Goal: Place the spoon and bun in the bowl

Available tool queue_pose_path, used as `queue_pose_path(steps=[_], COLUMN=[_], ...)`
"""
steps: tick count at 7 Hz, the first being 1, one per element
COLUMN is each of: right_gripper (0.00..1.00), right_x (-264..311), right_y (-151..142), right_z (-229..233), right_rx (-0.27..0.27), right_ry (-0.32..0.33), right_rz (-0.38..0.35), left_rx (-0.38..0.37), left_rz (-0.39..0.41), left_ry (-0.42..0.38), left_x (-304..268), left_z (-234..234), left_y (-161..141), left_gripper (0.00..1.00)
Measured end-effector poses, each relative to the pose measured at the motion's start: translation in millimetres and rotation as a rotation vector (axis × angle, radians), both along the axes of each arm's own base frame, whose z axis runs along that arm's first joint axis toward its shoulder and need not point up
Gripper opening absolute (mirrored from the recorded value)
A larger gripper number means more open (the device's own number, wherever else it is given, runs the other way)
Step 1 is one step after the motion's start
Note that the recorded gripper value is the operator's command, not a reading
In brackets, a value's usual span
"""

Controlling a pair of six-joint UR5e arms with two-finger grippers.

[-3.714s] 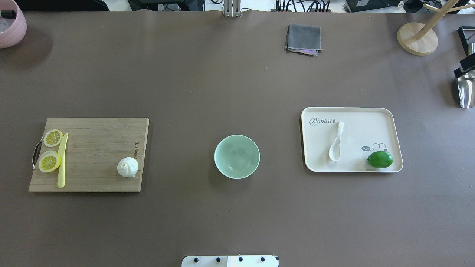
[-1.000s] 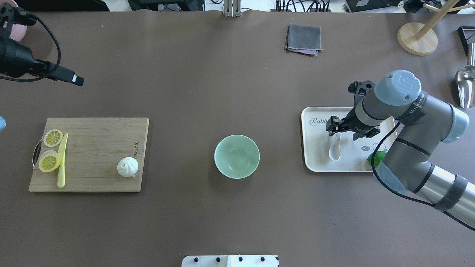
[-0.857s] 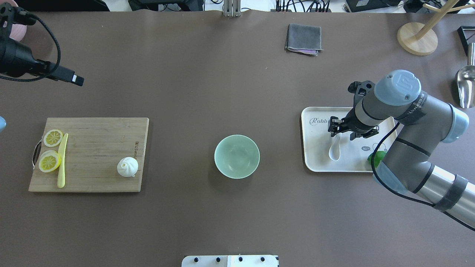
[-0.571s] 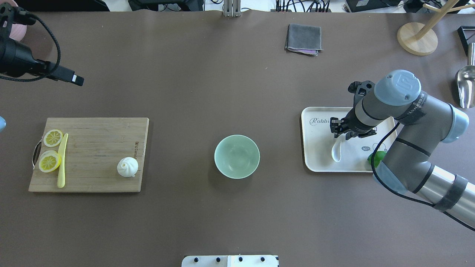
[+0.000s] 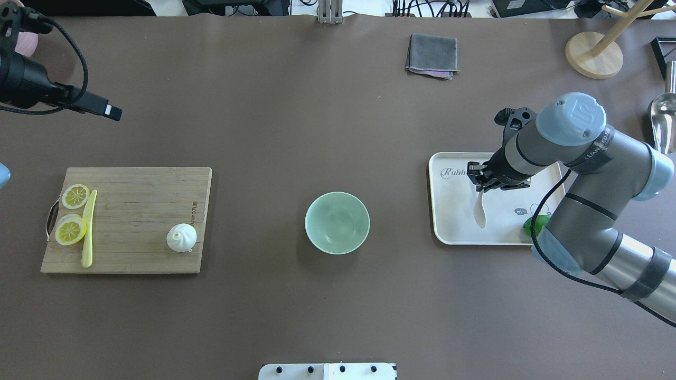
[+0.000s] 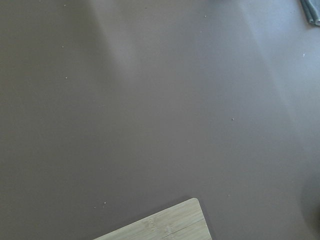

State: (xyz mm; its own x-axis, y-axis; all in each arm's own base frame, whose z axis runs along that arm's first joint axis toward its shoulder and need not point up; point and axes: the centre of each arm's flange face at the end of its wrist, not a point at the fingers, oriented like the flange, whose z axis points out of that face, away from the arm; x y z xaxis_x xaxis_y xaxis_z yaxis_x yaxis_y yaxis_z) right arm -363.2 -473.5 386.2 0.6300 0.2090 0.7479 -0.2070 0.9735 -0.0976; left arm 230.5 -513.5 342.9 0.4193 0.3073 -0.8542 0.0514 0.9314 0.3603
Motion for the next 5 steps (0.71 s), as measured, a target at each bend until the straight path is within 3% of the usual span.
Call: queue_pose_path(steps=[2,5], right_gripper=[0.00,0.00], right_x=[3,-12], right_y=[-4,-4], right_z=[-43,-99], right_rx=[0.014,0.022], right_ry=[-0.021,-0.086], right_rz=[0.010,0.032], left_rx=[-0.006,0.033], left_rz=[-0.017,-0.034], left_ry=[-0.023,-0.123], left_x=[67,127], left_z=[-13,16], left_y=[32,87], left_gripper=[0.97,0.97])
